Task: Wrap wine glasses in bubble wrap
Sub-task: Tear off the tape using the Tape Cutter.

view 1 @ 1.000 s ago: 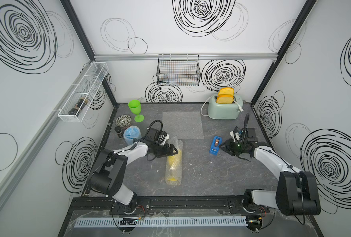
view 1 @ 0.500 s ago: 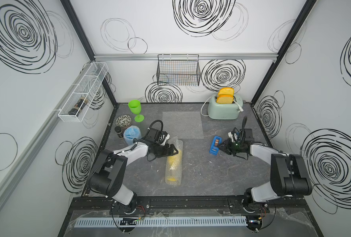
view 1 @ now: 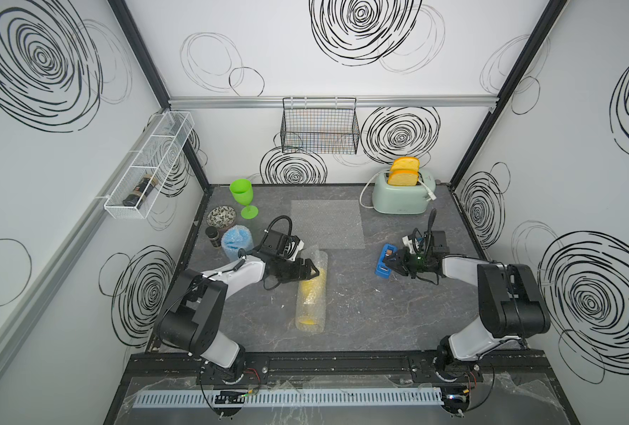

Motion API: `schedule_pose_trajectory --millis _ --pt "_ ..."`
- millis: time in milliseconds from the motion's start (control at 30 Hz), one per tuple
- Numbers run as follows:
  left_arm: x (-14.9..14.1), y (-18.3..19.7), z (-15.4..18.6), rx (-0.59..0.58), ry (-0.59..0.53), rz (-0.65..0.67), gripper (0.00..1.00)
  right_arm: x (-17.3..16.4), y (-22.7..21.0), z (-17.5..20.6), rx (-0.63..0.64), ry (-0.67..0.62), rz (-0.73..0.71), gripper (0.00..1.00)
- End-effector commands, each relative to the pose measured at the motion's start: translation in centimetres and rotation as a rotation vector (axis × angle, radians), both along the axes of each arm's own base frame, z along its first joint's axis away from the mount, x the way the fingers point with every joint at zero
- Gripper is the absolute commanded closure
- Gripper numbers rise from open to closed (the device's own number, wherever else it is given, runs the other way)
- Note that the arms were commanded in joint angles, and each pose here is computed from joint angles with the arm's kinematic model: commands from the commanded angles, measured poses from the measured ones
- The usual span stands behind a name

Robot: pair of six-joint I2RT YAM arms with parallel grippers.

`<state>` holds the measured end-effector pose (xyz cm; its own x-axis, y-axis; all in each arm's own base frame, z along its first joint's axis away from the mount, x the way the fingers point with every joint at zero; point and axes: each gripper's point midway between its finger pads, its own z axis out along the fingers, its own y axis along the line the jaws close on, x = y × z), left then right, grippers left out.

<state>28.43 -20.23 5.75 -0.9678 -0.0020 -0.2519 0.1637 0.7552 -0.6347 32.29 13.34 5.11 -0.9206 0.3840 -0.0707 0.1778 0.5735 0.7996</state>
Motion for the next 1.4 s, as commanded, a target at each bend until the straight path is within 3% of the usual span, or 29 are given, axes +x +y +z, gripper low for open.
schedule_pose_trajectory --millis 0,400,700,1033,1267,1367 --pt "-1.7 1.2 -2.0 0.085 0.059 0.002 0.16 -0.2 0.0 -1.4 0.000 0.045 -0.018 0.74" --pt "-1.8 1.1 -1.9 0.084 0.052 -0.001 0.16 0.2 -0.1 0.1 0.049 0.008 -0.037 1.00" --pt "-2.0 1.1 -2.1 0.088 0.054 -0.005 0.16 1.5 -0.6 4.6 0.163 -0.074 -0.098 1.00" --pt "-1.9 1.0 -1.7 0.084 0.045 -0.008 0.16 1.9 -1.7 1.6 0.194 0.085 -0.192 1.00" --pt "-2.0 0.8 -1.5 0.076 0.040 -0.011 0.16 3.8 -2.1 5.3 0.241 0.030 -0.239 1.00" --pt "-2.3 0.8 -2.0 0.080 0.044 -0.014 0.16 3.5 -2.5 3.6 0.228 0.081 -0.257 1.00"
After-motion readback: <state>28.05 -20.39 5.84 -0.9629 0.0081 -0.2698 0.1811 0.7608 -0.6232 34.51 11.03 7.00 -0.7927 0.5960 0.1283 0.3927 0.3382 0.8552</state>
